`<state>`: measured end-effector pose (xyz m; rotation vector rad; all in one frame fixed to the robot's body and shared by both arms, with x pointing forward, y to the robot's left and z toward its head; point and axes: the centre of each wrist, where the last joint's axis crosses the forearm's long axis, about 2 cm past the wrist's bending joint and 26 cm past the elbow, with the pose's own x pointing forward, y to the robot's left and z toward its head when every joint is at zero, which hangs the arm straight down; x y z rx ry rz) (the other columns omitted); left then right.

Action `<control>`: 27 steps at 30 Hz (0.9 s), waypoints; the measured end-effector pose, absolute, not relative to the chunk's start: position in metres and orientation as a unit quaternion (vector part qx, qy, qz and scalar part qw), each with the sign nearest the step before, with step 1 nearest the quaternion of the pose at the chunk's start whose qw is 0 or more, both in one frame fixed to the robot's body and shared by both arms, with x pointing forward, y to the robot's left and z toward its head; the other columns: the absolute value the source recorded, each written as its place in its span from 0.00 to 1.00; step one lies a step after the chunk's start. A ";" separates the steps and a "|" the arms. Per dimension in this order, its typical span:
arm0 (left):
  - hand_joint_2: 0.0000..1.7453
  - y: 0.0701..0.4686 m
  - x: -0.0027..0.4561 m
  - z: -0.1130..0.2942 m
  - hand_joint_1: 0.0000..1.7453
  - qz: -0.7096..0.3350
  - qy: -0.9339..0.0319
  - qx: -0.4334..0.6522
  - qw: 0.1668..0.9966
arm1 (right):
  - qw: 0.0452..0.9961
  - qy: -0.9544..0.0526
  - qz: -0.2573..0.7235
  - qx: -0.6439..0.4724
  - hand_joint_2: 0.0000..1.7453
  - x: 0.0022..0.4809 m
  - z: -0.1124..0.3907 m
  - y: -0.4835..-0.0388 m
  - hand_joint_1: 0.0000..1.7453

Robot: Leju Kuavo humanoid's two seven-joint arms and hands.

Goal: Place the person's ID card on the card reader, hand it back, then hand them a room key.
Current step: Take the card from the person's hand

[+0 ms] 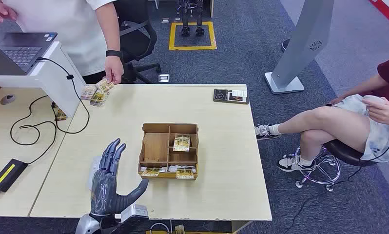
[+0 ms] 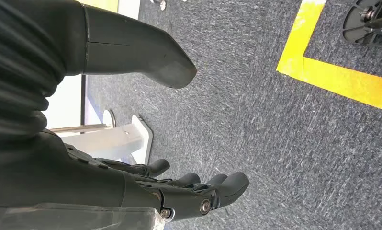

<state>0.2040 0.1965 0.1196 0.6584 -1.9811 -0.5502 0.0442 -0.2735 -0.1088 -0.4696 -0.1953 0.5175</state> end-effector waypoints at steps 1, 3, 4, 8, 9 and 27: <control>1.00 0.197 0.204 0.120 0.00 -0.225 -0.809 0.269 0.472 | 0.935 -0.095 0.253 -0.230 1.00 0.044 -0.109 -0.273 0.00; 1.00 0.197 0.204 0.120 0.00 -0.225 -0.809 0.269 0.472 | 0.935 -0.094 0.253 -0.229 1.00 0.044 -0.109 -0.273 0.00; 1.00 0.197 0.204 0.120 0.00 -0.225 -0.809 0.269 0.471 | 0.935 -0.094 0.253 -0.229 1.00 0.044 -0.109 -0.273 0.00; 1.00 0.197 0.204 0.120 0.00 -0.226 -0.809 0.270 0.470 | 0.935 -0.093 0.253 -0.230 1.00 0.044 -0.109 -0.273 0.00; 1.00 0.197 0.204 0.120 0.00 -0.227 -0.809 0.270 0.470 | 0.935 -0.093 0.253 -0.230 1.00 0.044 -0.109 -0.273 0.00; 1.00 0.197 0.204 0.120 0.00 -0.230 -0.810 0.282 0.461 | 0.935 -0.093 0.252 -0.232 1.00 0.044 -0.109 -0.274 0.00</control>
